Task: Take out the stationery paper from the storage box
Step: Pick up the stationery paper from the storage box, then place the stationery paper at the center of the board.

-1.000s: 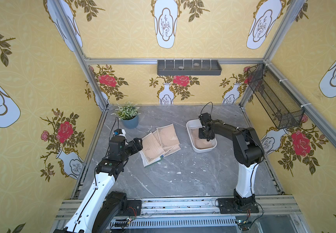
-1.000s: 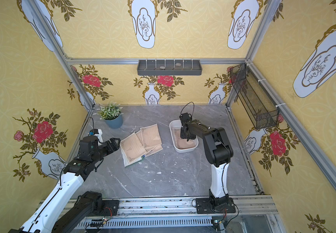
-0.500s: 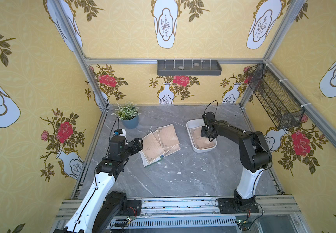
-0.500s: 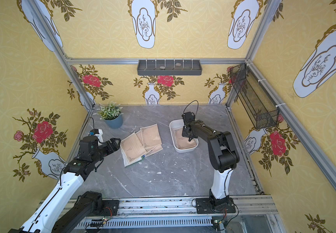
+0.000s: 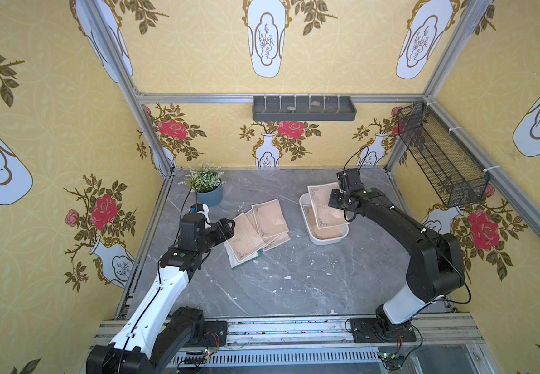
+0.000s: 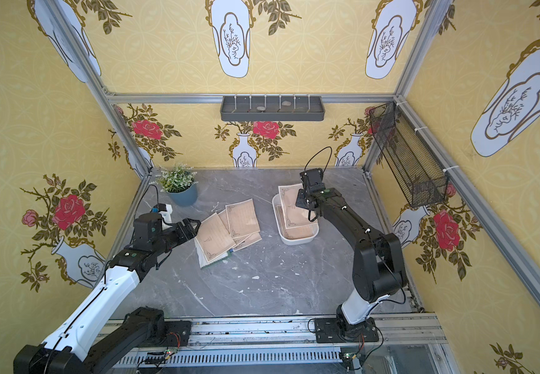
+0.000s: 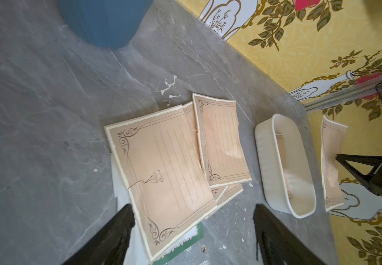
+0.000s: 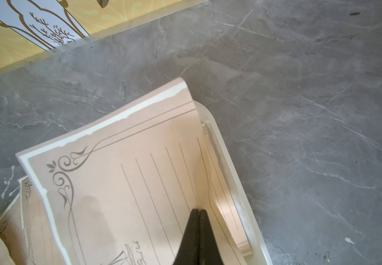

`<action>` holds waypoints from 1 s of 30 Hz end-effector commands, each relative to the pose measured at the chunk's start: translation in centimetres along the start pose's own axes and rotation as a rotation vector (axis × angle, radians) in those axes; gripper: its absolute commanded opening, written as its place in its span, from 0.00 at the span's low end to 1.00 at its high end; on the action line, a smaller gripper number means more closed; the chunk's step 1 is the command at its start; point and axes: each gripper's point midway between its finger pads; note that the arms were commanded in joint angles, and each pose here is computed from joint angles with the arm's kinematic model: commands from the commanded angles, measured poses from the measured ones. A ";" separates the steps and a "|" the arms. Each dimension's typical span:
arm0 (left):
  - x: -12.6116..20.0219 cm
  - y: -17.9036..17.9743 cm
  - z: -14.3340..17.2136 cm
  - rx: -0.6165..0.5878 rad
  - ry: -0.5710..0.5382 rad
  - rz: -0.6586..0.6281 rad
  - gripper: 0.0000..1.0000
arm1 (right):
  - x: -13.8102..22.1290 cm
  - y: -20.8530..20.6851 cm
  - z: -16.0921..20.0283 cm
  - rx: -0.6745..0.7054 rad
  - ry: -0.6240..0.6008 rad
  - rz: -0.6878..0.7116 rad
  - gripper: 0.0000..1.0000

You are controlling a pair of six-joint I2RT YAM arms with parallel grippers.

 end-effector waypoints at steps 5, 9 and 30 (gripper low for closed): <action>-4.3 -8.1 -0.5 -0.026 0.067 0.274 0.79 | 0.6 2.7 1.1 0.027 0.030 -0.075 0.00; -6.9 -12.9 0.8 -0.112 0.136 0.336 0.76 | 0.6 4.3 2.3 0.058 0.046 -0.083 0.00; -13.9 -23.0 7.2 -0.207 0.354 0.532 0.63 | 2.5 7.3 3.3 0.054 0.044 -0.197 0.00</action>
Point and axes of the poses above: each gripper's point midway between its finger pads, its own x axis back along the fingers, its own y axis along the line the jaws close on, z = x × y, and after that the axes turned 3 degrees about -x, right-handed
